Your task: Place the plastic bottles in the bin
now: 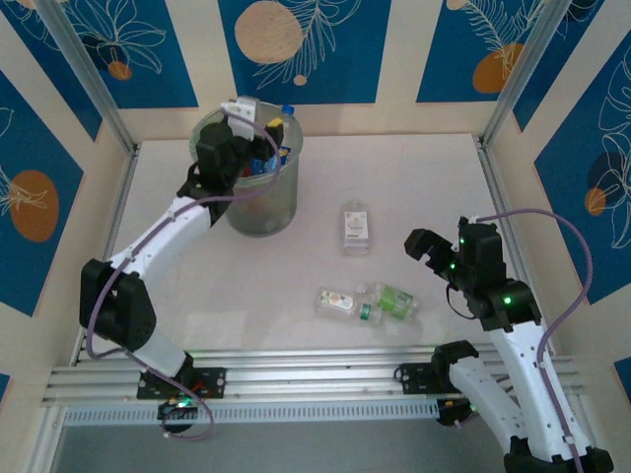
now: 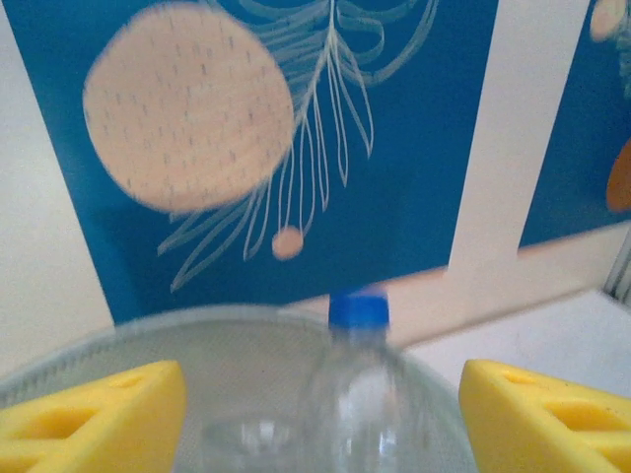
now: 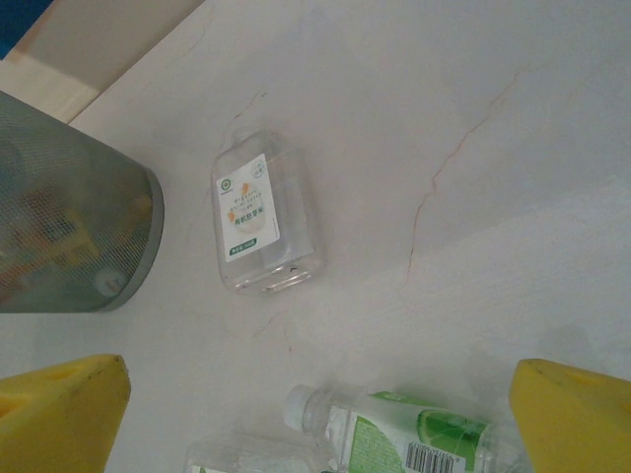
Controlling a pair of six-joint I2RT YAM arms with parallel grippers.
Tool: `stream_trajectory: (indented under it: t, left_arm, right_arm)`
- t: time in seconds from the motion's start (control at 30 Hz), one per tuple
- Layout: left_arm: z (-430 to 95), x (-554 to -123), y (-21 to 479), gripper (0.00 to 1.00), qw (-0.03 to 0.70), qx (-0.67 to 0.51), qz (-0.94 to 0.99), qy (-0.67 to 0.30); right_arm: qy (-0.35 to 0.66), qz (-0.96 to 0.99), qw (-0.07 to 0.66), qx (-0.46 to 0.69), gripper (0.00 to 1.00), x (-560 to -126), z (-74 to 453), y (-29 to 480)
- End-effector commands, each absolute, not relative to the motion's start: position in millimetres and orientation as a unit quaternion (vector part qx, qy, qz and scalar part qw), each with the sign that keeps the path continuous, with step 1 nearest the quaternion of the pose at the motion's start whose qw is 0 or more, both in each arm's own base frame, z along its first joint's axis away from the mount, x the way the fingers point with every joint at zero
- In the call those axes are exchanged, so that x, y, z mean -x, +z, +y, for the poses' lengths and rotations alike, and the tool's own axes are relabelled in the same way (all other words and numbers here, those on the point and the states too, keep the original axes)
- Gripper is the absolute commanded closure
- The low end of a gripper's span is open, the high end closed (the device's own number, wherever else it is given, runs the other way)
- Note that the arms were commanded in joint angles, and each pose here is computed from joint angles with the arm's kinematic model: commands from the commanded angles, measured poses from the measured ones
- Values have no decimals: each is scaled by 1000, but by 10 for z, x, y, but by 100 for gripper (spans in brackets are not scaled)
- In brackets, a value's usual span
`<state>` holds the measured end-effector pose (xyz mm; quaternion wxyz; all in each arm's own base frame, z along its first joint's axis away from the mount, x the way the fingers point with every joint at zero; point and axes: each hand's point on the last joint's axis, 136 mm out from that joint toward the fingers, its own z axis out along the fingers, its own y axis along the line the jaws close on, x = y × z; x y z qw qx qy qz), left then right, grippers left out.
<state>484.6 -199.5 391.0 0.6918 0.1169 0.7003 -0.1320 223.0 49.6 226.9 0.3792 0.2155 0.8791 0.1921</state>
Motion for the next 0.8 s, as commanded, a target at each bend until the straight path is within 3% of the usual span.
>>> stream_trajectory:
  t: [0.0,0.4,0.77]
  left_arm:
    - [-1936,-5001,4142,27,678,-78,718,-140]
    - [-2299,-5559,4041,28,599,-76,778,-173]
    - [-2331,-5784,3727,28,582,-79,801,-119]
  right_arm:
    - [200,871,398,-206,1,-2272,521,2428]
    - [201,873,395,-203,1,-2264,538,2412]
    - [195,873,398,-201,1,-2261,523,2425]
